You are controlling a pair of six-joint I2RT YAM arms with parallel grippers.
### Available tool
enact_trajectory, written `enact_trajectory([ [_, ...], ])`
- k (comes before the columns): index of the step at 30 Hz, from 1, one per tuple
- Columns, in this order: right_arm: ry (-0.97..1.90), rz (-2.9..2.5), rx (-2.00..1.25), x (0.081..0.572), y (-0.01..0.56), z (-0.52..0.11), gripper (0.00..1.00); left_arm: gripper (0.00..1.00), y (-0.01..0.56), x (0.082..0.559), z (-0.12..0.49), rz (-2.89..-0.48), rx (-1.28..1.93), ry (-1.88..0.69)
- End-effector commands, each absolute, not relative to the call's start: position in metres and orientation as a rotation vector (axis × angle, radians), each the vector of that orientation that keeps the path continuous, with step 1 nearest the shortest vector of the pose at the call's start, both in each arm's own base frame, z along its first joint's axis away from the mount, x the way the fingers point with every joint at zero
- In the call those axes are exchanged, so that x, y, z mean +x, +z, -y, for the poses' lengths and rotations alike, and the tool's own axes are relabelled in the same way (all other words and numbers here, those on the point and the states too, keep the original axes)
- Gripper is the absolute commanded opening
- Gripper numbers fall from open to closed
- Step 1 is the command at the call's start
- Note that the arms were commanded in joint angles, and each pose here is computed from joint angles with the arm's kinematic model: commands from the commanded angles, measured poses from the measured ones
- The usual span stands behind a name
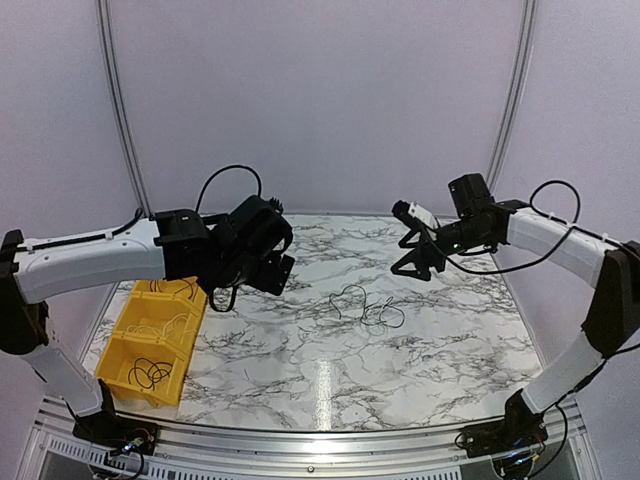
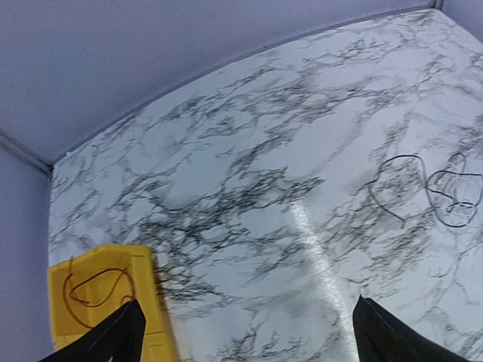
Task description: Untangle the cables
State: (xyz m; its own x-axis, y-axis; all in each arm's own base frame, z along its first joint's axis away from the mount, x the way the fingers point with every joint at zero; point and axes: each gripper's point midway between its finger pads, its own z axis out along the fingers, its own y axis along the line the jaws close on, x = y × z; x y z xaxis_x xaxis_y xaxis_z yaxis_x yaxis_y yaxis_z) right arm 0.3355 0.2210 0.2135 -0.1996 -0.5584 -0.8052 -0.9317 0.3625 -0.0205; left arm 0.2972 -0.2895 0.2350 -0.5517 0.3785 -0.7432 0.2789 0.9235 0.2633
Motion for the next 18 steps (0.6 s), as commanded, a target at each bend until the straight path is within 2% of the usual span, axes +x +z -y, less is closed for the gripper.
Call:
enact_trajectory([
  [1,0.619,-2.004,-1.337,0.35,0.174,-0.235,0.88,0.99,0.261,0.291,0.353,-2.066,0.394,-0.326],
  [4,0.627,-2.046,-1.325,0.366,0.151,-0.24,0.86,0.99,0.256,0.294,0.347,-2.02,0.255,-0.311],
  [7,0.626,-2.092,-1.335,0.382,0.131,-0.245,0.77,0.99,0.222,0.304,0.345,-2.16,0.304,-0.031],
  [8,0.624,-2.121,-1.337,0.388,0.122,-0.247,0.73,0.99,0.208,0.303,0.356,-2.205,0.373,-0.006],
  [10,0.652,-2.161,-1.347,0.397,0.11,-0.252,0.65,0.99,0.194,0.297,0.375,-2.23,0.457,-0.047],
  [12,0.7,-2.176,-1.364,0.401,0.103,-0.259,0.61,0.99,0.191,0.293,0.383,-2.209,0.412,-0.166],
  [18,0.746,-2.19,-1.413,0.405,0.076,-0.276,0.59,0.99,0.178,0.3,0.379,-2.117,0.29,-0.346],
])
